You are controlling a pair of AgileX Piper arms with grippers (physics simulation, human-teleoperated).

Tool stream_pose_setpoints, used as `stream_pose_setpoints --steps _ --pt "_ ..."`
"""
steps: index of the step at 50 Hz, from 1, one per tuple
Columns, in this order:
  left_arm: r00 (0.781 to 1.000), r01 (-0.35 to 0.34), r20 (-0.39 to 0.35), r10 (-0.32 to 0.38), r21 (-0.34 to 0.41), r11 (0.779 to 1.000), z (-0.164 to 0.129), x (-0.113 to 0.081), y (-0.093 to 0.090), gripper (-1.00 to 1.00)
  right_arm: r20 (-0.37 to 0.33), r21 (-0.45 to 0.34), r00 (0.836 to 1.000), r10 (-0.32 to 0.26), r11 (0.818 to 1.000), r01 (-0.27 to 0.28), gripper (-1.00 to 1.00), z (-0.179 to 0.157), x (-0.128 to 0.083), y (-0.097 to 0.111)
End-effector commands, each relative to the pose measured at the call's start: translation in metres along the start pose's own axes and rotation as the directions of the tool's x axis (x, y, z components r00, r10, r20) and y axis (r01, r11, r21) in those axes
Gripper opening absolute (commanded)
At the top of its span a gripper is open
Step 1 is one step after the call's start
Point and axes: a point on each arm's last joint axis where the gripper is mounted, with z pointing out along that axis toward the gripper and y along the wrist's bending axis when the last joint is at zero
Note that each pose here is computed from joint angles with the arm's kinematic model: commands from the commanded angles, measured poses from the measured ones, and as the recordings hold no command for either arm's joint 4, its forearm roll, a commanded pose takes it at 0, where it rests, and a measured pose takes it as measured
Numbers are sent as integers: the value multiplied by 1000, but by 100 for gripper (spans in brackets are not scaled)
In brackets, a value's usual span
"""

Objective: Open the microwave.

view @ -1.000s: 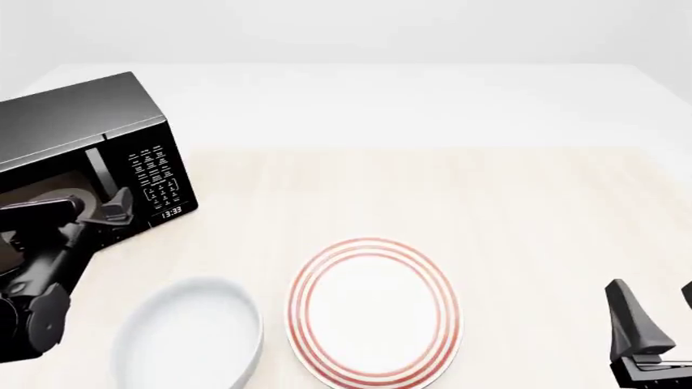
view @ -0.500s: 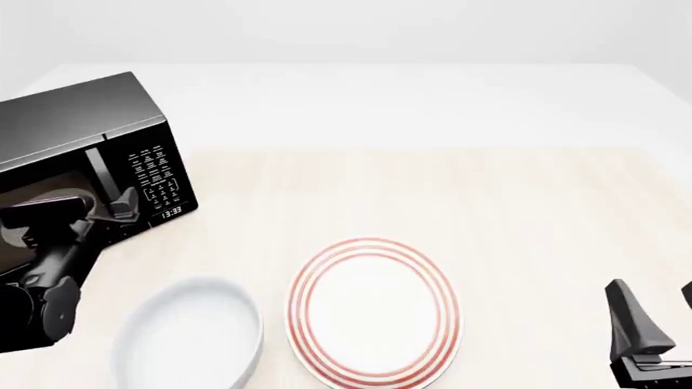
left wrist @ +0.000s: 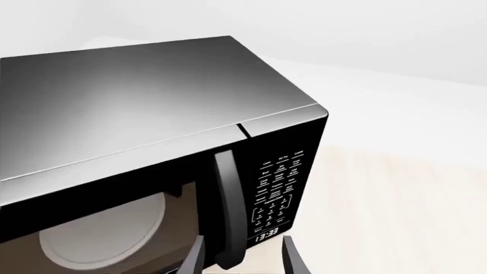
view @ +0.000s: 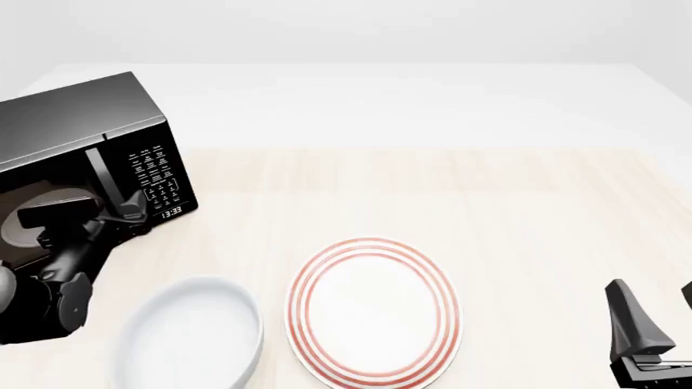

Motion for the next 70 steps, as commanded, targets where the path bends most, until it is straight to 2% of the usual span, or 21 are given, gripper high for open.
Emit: stream_pose_setpoints --steps 1,13,19,70 --pt "1000 9 -11 -9 -3 1000 6 8 1 100 0 0 1000 0 1000 0 100 0 0 0" --pt "1000 7 -17 -7 3 1000 11 18 0 100 0 0 1000 0 1000 0 100 0 0 0" --pt "1000 11 3 -11 -2 1000 10 15 2 100 0 0 1000 0 1000 0 100 0 0 0" --pt "1000 13 -6 -13 3 1000 16 19 0 100 0 0 1000 0 1000 0 100 0 0 0"
